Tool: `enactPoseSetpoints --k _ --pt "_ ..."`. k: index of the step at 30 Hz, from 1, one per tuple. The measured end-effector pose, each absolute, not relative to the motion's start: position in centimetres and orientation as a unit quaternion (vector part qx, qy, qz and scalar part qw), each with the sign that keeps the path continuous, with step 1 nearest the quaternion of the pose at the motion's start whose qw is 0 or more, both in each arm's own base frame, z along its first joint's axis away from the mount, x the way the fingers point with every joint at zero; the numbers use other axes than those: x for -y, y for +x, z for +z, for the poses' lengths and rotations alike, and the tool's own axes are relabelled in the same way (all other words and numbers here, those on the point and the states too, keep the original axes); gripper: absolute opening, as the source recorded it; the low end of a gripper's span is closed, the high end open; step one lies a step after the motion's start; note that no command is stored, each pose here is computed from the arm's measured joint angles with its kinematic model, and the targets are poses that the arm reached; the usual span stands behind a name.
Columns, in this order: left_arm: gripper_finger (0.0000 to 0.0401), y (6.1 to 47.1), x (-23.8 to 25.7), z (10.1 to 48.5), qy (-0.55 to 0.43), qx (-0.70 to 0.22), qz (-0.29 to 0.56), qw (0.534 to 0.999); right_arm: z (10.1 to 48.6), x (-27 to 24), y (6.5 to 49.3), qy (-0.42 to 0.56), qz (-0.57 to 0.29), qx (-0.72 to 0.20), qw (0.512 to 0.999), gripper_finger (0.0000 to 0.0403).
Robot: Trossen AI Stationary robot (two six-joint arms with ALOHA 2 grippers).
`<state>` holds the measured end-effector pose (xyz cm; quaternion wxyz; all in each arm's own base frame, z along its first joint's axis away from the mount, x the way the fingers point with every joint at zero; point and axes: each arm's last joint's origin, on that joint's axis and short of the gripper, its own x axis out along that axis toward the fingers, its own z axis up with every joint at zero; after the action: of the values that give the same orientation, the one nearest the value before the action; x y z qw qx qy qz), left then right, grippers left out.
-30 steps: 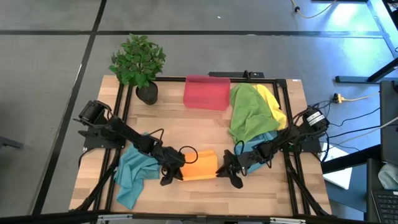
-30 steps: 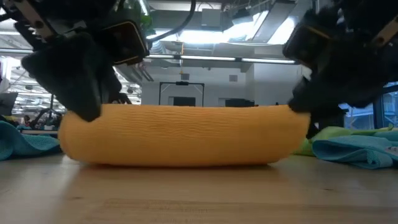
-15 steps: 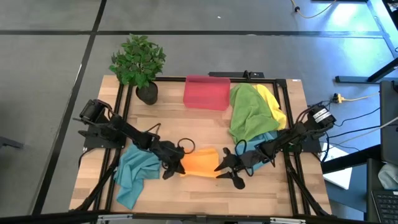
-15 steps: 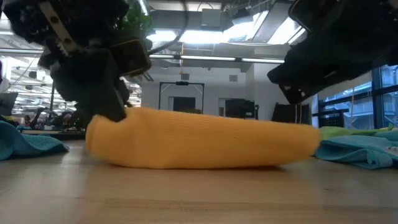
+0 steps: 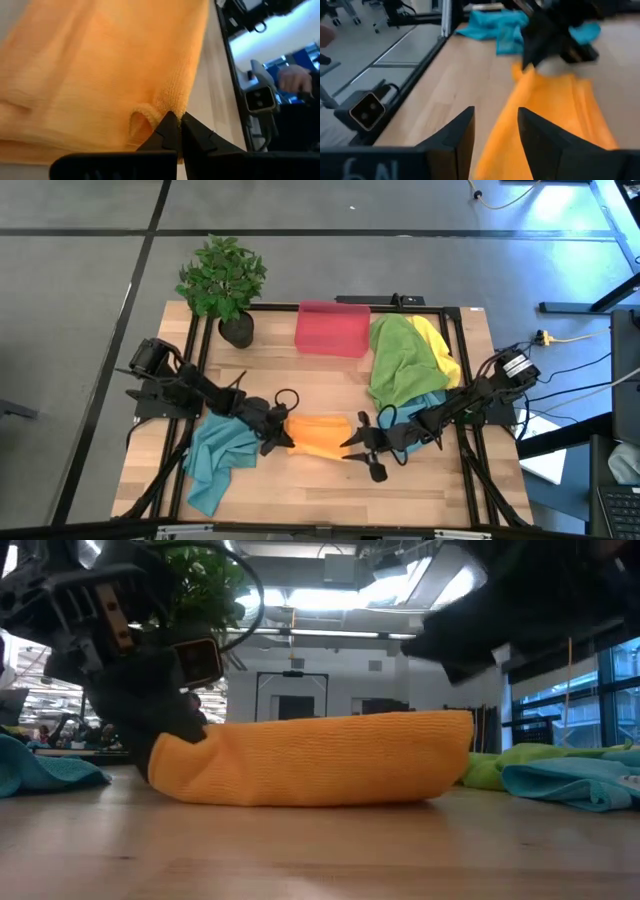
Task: Roll microfiber towels into tight, uniform cylinder then place into a basket
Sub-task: Roll the orange towel
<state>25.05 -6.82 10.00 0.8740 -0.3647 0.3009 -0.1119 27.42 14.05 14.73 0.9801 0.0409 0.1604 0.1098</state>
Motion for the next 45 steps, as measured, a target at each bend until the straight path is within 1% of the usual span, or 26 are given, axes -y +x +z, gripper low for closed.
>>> enactPoseSetpoints --k 3,8,12,15,19,24,28,30,33,35,37,39,45 --pt "0.0000 25.2 6.3 10.0 -0.372 -0.300 -0.107 0.872 15.3 -15.0 28.5 0.012 0.126 -0.168 0.978 0.0149" --pt "0.0000 25.2 6.0 10.0 -0.376 -0.300 -0.100 0.871 15.3 -16.7 31.0 -0.034 0.130 -0.230 0.964 0.0149" --pt "0.0000 25.2 6.0 9.8 -0.376 -0.307 -0.098 0.869 15.3 -17.4 32.7 -0.047 0.097 -0.264 0.958 0.0146" --pt "0.0000 25.1 6.2 9.8 -0.374 -0.313 -0.097 0.868 15.0 -17.4 33.2 -0.064 0.062 -0.281 0.956 0.0127" --pt "0.0000 25.1 6.2 9.8 -0.374 -0.314 -0.096 0.867 14.6 -16.4 33.4 -0.068 0.018 -0.299 0.952 0.0088" --pt "0.0000 25.1 6.2 9.7 -0.369 -0.318 -0.095 0.868 14.3 -15.4 33.5 -0.064 -0.004 -0.320 0.945 0.0042" --pt "0.0000 25.0 6.2 9.6 -0.369 -0.320 -0.094 0.868 14.3 -15.1 33.5 -0.068 -0.012 -0.324 0.943 0.0018" --pt "0.0000 25.0 6.2 9.6 -0.368 -0.321 -0.093 0.867 15.5 -15.3 33.7 -0.062 -0.009 -0.304 0.951 0.0009" --pt "0.0000 25.0 6.2 9.6 -0.368 -0.323 -0.093 0.867 18.8 -17.0 34.3 -0.059 0.023 -0.245 0.967 0.0004" --pt "0.0000 25.0 6.2 9.6 -0.367 -0.323 -0.093 0.867 19.6 -18.0 34.4 -0.065 0.056 -0.244 0.966 0.0004" --pt "0.0000 25.0 6.2 9.6 -0.366 -0.323 -0.092 0.868 18.8 -18.5 34.5 -0.072 0.072 -0.272 0.957 0.0004" --pt "0.0000 25.0 6.2 9.6 -0.359 -0.322 -0.094 0.871 17.6 -18.3 34.5 -0.076 0.063 -0.304 0.948 0.0004" --pt "0.0000 25.1 6.5 9.6 -0.352 -0.318 -0.090 0.876 15.0 -17.5 34.9 -0.066 0.037 -0.351 0.933 0.0004"
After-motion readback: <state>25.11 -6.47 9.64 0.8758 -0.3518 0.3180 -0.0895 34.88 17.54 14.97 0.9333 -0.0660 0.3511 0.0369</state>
